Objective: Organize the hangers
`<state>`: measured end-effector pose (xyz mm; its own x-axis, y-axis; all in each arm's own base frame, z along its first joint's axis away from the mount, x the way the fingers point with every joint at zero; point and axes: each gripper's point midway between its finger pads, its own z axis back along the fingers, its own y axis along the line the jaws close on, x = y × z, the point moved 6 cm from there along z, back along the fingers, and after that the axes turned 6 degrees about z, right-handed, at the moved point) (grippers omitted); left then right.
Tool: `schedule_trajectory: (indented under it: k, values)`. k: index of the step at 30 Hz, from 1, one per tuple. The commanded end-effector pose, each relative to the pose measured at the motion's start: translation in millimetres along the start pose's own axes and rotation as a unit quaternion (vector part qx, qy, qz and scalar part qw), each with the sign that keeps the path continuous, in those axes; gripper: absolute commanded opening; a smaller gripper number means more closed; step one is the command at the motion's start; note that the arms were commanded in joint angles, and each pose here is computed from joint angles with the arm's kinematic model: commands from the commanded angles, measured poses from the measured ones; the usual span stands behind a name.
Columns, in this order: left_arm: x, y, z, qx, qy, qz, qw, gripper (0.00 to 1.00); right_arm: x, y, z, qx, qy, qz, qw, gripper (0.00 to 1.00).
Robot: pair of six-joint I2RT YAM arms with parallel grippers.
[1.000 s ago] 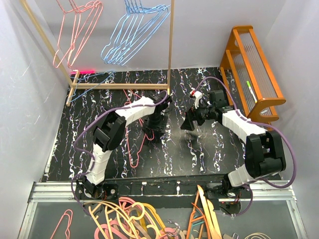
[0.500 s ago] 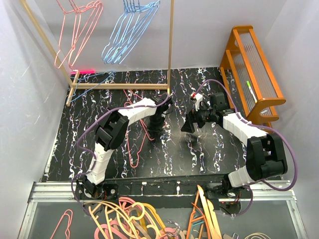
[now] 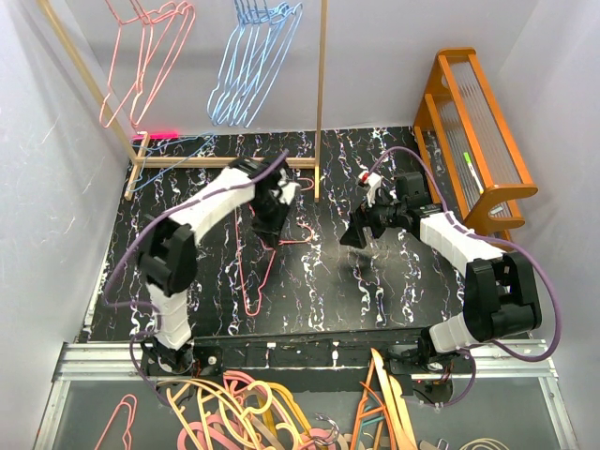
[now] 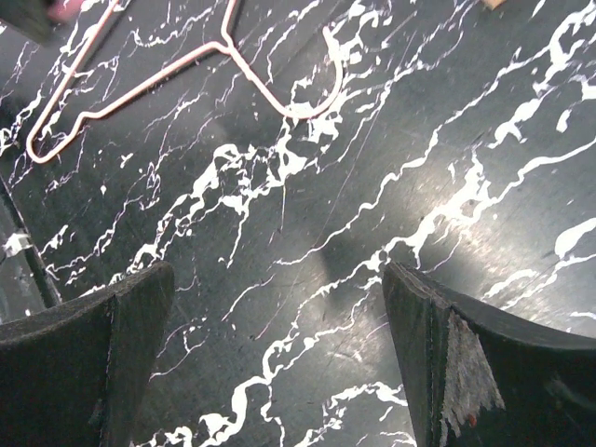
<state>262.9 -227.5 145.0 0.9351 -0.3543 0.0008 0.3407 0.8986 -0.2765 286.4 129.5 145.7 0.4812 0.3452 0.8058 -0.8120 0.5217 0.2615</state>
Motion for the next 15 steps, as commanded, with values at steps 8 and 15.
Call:
schedule_trajectory:
  k: [8, 15]
  values:
    - [-70, -1, 154, -0.034, -0.128, -0.153, 0.979, 0.0, 77, -4, 17, -0.004, -0.136, 0.237, 0.962, 0.99]
    - [-77, -16, 202, -0.062, -0.203, -0.219, 0.952, 0.0, 101, -12, 9, 0.009, -0.16, 0.305, 0.939, 0.99]
